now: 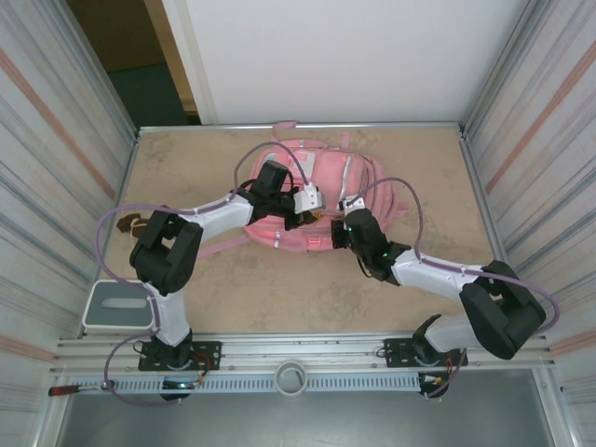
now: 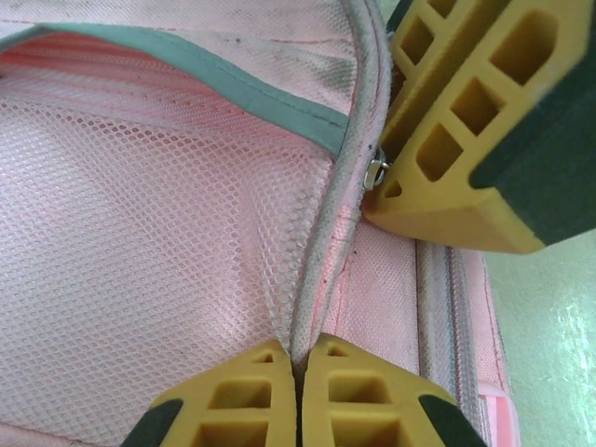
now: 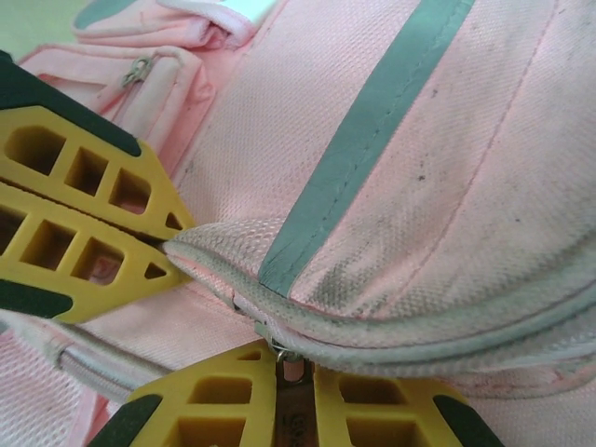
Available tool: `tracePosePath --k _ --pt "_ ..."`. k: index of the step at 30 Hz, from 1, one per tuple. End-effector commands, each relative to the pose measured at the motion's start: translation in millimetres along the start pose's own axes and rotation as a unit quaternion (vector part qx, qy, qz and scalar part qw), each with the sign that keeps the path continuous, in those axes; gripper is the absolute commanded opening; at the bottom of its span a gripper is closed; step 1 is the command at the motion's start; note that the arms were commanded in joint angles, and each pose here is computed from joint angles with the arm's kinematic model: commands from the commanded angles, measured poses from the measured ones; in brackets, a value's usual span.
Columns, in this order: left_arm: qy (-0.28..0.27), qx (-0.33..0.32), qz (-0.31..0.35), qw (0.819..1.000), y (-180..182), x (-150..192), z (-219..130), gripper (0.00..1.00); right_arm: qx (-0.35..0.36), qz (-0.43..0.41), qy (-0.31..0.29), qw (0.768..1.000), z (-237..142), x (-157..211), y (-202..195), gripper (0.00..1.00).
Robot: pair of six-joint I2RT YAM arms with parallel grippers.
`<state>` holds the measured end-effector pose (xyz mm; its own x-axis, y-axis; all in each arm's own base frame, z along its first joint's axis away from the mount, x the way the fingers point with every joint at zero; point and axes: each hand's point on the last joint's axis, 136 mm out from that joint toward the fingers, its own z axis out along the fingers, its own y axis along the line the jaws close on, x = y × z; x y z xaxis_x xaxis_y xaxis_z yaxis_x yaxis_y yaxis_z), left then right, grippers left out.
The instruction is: Pack books, pencil case, and school supplies into a backpack
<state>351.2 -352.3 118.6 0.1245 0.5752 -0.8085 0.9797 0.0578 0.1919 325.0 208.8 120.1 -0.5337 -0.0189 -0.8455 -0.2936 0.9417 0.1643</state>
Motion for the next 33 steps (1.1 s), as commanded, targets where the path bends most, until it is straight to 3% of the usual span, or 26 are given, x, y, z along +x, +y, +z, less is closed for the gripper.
tracePosePath --k 1,16,33 --pt "-0.001 -0.006 0.002 1.000 5.5 2.4 -16.8 0.05 0.002 -0.003 0.046 0.999 -4.6 20.1 -17.4 0.04" --pt "0.004 -0.019 -0.007 1.000 13.8 14.4 -23.7 0.05 -0.020 0.084 0.067 0.994 -23.4 18.4 -51.5 0.06" --pt "0.000 -0.013 -0.008 1.000 9.2 9.9 -21.8 0.05 0.006 0.056 0.099 0.993 -8.0 40.5 -57.2 0.21"
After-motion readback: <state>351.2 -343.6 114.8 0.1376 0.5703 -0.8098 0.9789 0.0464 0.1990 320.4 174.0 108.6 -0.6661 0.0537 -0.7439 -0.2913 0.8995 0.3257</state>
